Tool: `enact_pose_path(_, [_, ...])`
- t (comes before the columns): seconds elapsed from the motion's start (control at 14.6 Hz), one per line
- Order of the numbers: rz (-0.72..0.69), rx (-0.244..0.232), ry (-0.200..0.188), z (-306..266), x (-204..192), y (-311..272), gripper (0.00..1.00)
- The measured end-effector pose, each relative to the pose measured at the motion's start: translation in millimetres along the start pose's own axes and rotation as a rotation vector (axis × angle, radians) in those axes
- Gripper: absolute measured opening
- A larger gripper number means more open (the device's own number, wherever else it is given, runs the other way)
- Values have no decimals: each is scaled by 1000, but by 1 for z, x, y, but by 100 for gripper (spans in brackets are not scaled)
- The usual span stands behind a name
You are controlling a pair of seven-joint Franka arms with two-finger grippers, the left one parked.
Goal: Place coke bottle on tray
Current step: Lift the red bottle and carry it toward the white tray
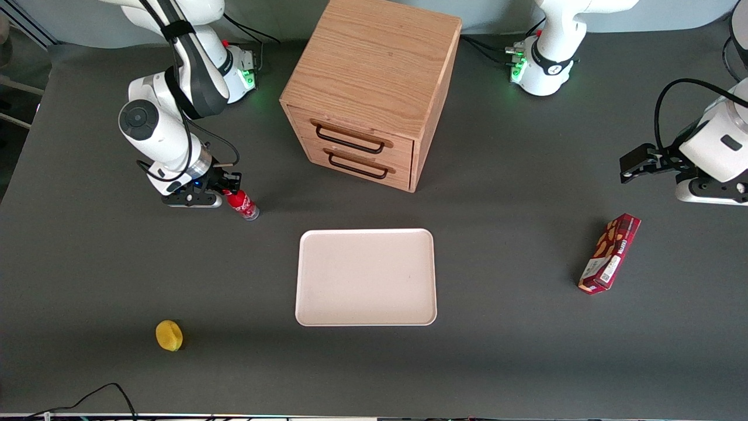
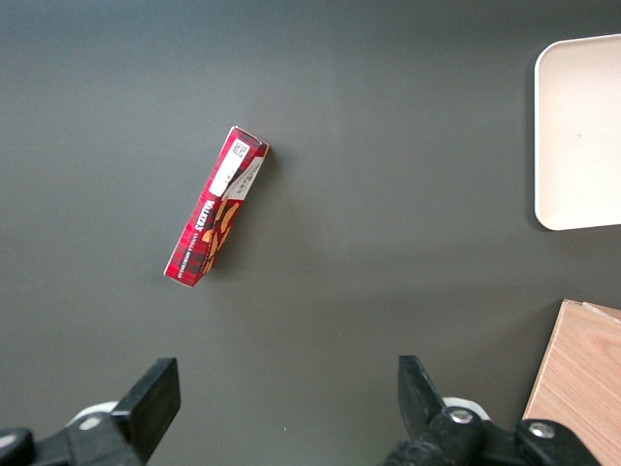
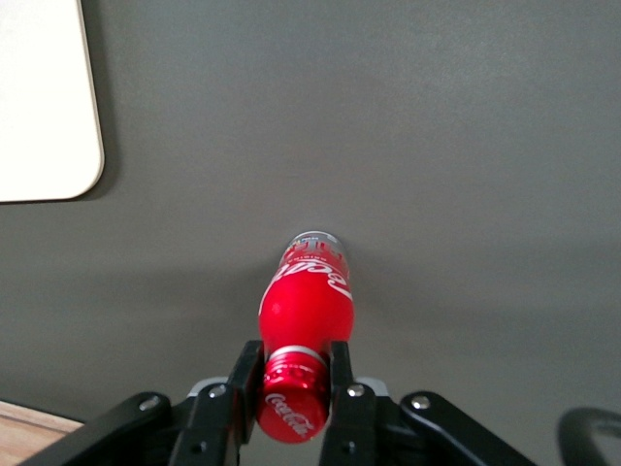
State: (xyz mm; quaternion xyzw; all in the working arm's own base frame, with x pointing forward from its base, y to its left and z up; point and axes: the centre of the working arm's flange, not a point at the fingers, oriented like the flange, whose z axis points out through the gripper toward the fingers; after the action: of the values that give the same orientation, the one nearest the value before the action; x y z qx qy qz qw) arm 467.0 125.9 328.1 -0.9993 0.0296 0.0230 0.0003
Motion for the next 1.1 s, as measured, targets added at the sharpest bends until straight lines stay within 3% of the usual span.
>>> enact_pose_path(0.14, [-3, 2, 8, -6, 2, -2, 32])
enact_pose_path(0.27, [-6, -6, -10, -38, 11, -7, 32])
enact_pose_path(0.41, [-10, -8, -15, -98, 26, -14, 32])
enact_pose_path(0.62, [-21, 7, 24, -198, 41, -25, 32])
enact_pose_path(0.82, [-12, 11, 22, -267, 61, -60, 32])
enact_pose_path(1.1, [90, 20, 9, -240, 126, -144, 32])
